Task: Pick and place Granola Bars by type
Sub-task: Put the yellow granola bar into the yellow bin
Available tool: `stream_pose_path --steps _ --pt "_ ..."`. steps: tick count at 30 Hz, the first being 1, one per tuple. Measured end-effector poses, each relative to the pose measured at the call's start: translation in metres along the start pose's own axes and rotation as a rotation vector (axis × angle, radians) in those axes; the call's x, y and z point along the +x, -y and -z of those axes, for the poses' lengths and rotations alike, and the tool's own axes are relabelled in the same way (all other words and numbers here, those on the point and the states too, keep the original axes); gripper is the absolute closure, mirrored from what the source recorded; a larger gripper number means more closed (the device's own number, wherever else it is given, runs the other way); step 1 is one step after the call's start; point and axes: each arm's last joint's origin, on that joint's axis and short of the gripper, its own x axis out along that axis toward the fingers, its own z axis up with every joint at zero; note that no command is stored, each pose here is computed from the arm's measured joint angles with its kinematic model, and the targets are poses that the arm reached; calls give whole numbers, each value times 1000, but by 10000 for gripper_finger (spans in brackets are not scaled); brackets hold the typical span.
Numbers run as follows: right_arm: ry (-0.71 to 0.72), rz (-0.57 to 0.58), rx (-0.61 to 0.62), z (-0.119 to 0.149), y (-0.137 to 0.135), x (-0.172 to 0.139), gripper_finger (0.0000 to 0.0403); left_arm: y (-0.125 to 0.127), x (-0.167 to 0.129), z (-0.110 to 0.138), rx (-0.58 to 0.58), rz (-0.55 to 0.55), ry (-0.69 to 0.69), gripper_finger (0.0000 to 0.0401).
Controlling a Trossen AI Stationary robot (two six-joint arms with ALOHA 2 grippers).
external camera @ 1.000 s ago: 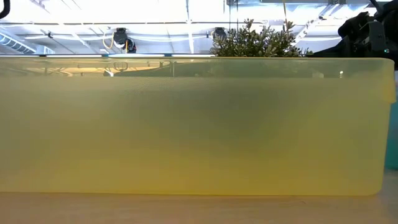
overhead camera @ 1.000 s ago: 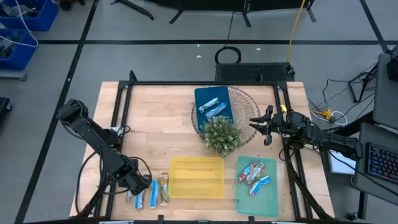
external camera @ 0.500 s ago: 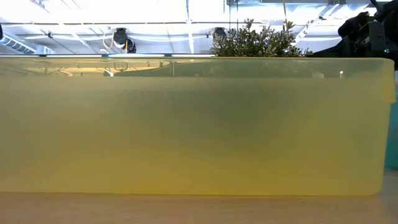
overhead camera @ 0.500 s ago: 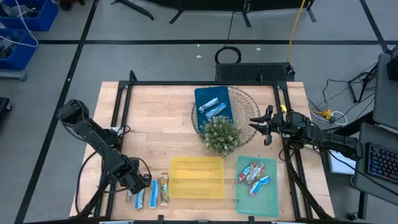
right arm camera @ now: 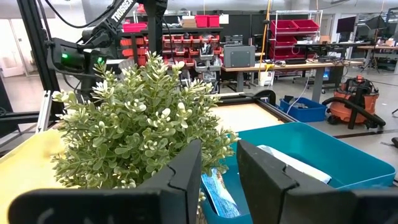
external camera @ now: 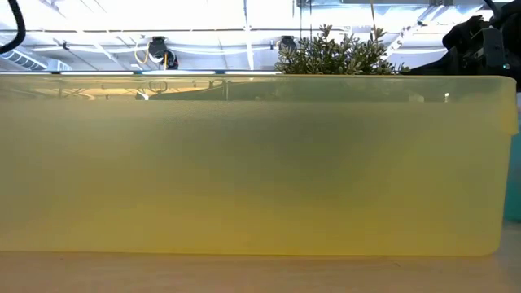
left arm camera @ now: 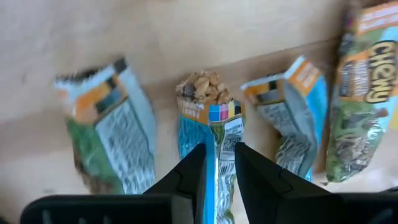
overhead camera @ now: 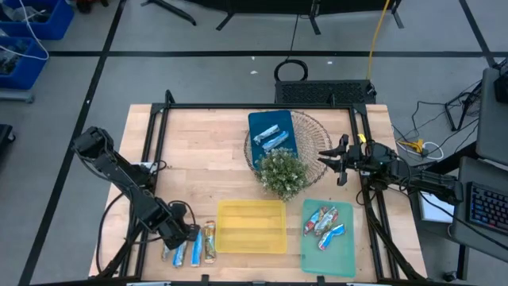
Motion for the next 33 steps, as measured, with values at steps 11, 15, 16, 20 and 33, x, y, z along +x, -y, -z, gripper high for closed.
stream_pose_path --steps 11,15,16,20,33 --pt "0 0 0 0 0 0 309 8 -1 -11 73 26 29 313" --pt "0 0 0 0 0 0 309 11 -2 -14 37 -32 -85 313" --pt "0 0 0 0 0 0 309 12 -2 -15 44 -26 -77 313" --pt "0 0 0 0 0 0 309 14 -2 -21 92 -5 -34 303" --pt "0 0 0 0 0 0 309 6 -6 -17 -71 -233 -311 145"
